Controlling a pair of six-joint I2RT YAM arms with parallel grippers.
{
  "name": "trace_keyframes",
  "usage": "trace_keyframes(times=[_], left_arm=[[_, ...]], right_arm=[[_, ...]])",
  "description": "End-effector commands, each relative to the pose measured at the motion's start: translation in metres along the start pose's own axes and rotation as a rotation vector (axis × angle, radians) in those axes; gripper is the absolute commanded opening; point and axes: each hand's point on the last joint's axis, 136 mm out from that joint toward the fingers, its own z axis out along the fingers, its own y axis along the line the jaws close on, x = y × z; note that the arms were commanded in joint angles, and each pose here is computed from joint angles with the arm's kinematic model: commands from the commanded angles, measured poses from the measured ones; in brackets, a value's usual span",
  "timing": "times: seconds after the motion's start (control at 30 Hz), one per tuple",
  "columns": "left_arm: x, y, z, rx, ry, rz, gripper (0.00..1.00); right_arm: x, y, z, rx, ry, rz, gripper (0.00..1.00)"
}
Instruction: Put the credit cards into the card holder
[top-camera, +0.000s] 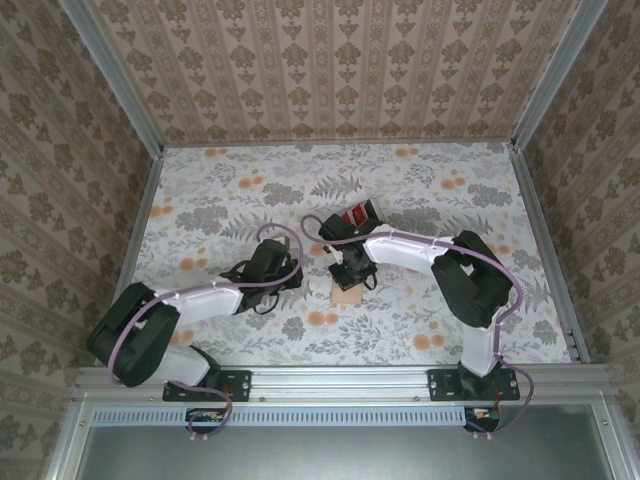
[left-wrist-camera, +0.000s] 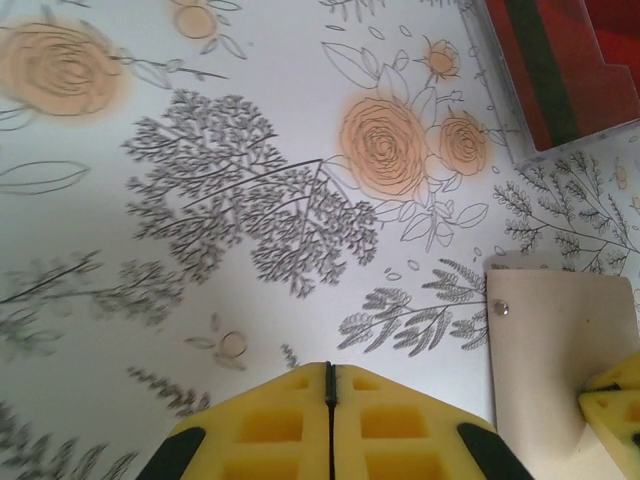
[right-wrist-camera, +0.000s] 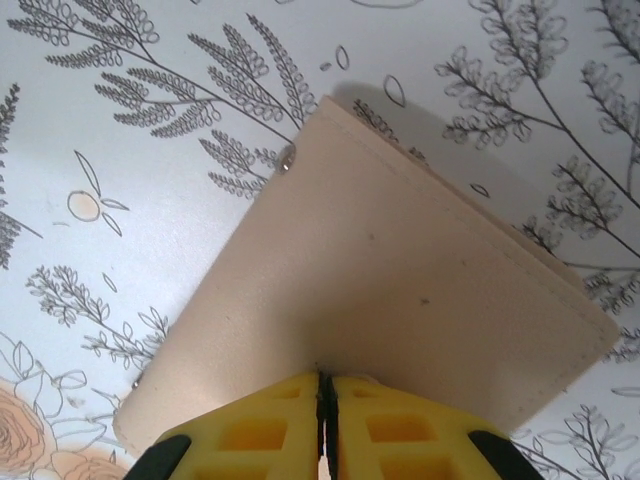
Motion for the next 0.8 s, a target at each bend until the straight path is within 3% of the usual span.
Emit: trace_keyframes(times=[0.0,0.4,0.77], left_arm=[[0.002,0.022,-0.011,-0.070,-0.018,0.010,0.08],[0.006,0.045,-0.038,-0.116,-0.067,-0.022,0.11],[0.003,0.044,-0.038,-0.109,-0.066,-0.019,0.14]], right_arm=[[-0.021,0.003,0.033,0.033,-0.022,-0.008,0.14],[-0.080,0.023,0.032,0.020,-0.096,-0.048,0.15],[-0.119,0.005,0.033,0.093,-0.140,-0.043,0.16]])
